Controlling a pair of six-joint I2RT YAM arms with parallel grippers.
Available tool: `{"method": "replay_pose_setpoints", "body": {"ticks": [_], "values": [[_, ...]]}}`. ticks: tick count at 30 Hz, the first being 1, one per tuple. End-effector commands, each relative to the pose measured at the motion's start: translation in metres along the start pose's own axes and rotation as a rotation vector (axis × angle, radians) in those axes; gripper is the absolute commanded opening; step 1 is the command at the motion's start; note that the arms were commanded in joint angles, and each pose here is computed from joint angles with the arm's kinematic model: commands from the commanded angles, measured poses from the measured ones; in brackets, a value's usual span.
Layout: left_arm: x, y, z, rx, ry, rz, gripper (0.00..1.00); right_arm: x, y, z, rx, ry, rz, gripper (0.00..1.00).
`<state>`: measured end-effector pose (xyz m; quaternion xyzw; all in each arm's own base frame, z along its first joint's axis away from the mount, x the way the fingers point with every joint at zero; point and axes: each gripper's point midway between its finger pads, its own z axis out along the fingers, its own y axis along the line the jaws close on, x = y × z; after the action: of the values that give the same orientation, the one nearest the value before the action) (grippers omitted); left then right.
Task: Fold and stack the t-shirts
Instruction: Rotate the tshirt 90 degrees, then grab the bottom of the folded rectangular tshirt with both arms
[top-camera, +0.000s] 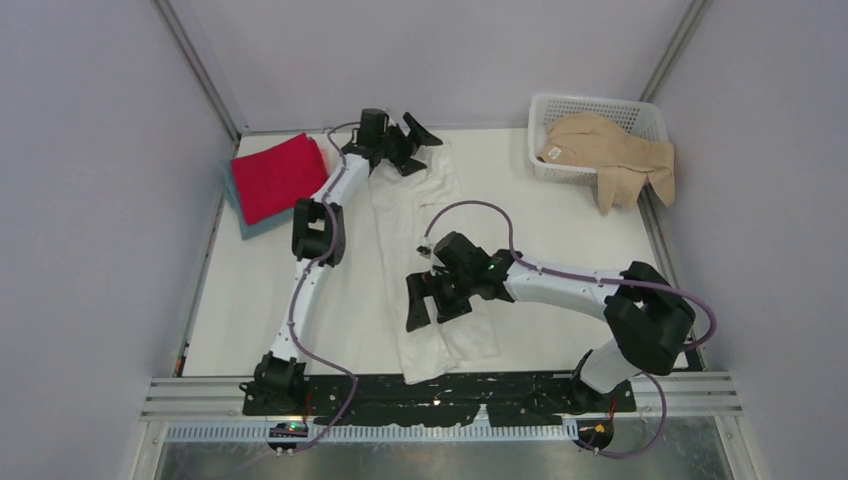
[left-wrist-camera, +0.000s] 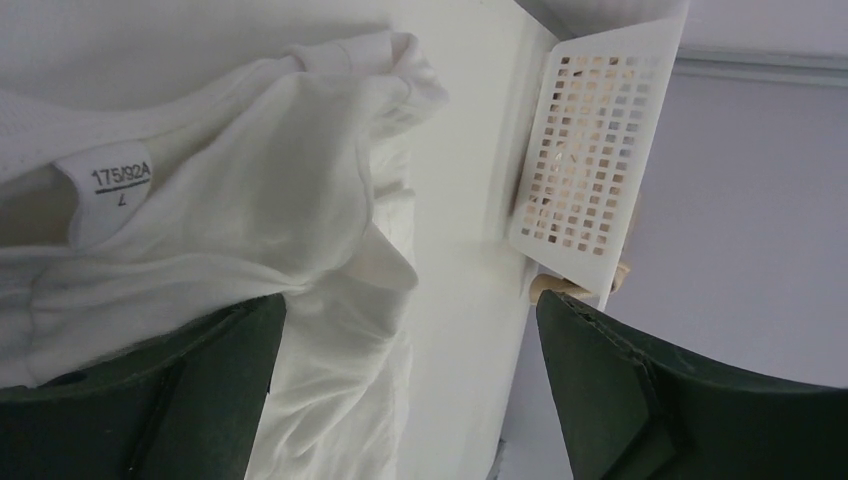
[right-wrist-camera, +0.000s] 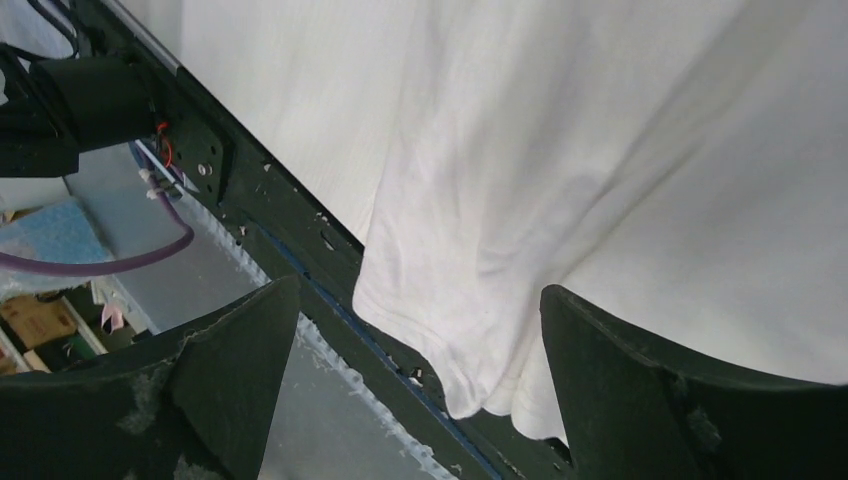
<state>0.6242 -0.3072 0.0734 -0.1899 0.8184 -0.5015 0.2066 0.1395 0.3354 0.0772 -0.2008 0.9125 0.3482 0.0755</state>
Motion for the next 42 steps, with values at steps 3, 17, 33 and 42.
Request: {"method": "replay_pose_setpoints", "body": {"ticks": [3, 17, 33, 42], "values": [[-0.003, -0.067, -0.057, -0.053, -0.047, 0.284, 1.00, -0.041, -0.028, -0.056, 0.152, -0.266, -0.017, 0.95], [0.165, -0.103, -0.267, -0.398, -0.090, 0.670, 1.00, -0.024, -0.087, -0.115, 0.240, -0.474, 0.013, 0.95], [0.437, 0.089, -0.339, -0.508, 0.377, 0.583, 0.87, 0.047, -0.104, -0.085, 0.170, -0.282, 0.044, 0.97], [0.474, 0.095, -0.322, -0.426, 0.515, 0.523, 0.59, 0.065, -0.109, -0.073, 0.154, -0.227, 0.118, 0.97]]}}
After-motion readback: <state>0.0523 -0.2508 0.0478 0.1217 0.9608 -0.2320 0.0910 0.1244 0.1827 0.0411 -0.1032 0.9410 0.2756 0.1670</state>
